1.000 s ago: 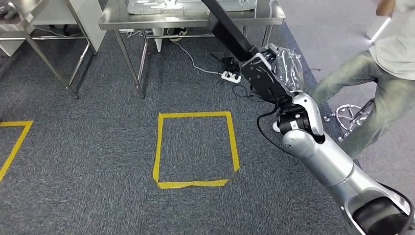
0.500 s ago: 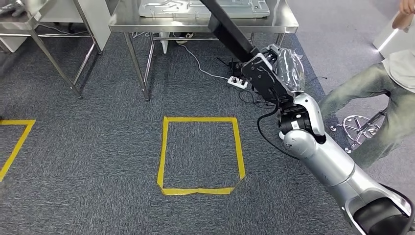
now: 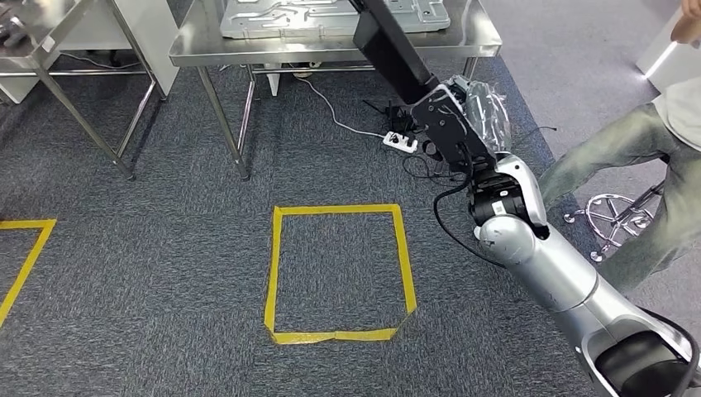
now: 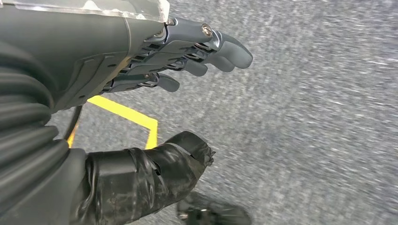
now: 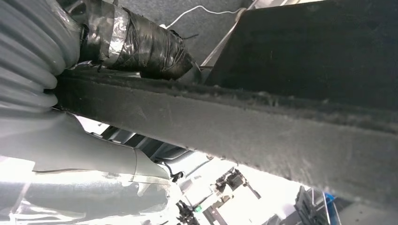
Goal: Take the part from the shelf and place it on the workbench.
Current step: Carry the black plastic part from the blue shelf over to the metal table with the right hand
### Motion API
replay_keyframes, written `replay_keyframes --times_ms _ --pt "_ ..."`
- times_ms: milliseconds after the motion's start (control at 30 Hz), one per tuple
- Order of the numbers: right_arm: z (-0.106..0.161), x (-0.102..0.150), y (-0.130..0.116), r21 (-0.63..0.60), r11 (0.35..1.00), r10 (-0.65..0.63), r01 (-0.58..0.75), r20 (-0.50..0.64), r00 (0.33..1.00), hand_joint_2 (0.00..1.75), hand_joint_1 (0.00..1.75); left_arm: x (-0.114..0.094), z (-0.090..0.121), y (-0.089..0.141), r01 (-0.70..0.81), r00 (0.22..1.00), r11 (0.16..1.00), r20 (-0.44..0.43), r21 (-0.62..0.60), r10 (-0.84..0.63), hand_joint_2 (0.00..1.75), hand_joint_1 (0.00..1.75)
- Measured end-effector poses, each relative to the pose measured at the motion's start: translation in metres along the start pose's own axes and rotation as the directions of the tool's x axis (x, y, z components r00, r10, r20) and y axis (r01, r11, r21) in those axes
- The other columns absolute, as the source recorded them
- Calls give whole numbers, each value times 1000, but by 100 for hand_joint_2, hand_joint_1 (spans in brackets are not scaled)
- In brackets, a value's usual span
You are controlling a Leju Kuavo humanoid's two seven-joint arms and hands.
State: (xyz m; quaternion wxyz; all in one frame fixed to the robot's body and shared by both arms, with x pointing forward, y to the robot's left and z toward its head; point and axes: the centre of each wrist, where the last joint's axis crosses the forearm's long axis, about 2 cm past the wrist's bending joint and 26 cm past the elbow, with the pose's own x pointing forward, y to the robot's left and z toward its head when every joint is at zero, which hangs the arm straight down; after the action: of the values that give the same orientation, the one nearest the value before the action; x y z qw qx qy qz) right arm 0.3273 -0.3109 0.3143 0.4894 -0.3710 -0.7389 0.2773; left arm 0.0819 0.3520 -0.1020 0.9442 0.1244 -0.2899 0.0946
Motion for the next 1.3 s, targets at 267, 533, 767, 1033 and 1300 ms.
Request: replay_keyframes --times_ms 267,533,767,1033,1300 --pt "0 -1 -1 -6 1000 -10 10 -4 1000 175 175 0 0 1 -2 1000 1000 1 2 2 175 0" --pt "0 -4 -1 -4 1000 -25 25 -16 1000 175 175 0 0 -2 0 1000 1000 4 3 0 175 0" --pt "-1 -5 -3 -13 1000 -27 27 -17 999 175 175 1 0 -2 1 1000 1000 9 5 -1 175 0" --pt "-1 -5 -3 -13 1000 -27 27 -17 999 175 175 1 0 -3 1 1000 1000 7 7 -1 175 0" --pt "-1 -6 -4 -29 999 -17 17 -18 1000 175 175 4 -1 -3 2 1000 1000 13 10 -2 175 0"
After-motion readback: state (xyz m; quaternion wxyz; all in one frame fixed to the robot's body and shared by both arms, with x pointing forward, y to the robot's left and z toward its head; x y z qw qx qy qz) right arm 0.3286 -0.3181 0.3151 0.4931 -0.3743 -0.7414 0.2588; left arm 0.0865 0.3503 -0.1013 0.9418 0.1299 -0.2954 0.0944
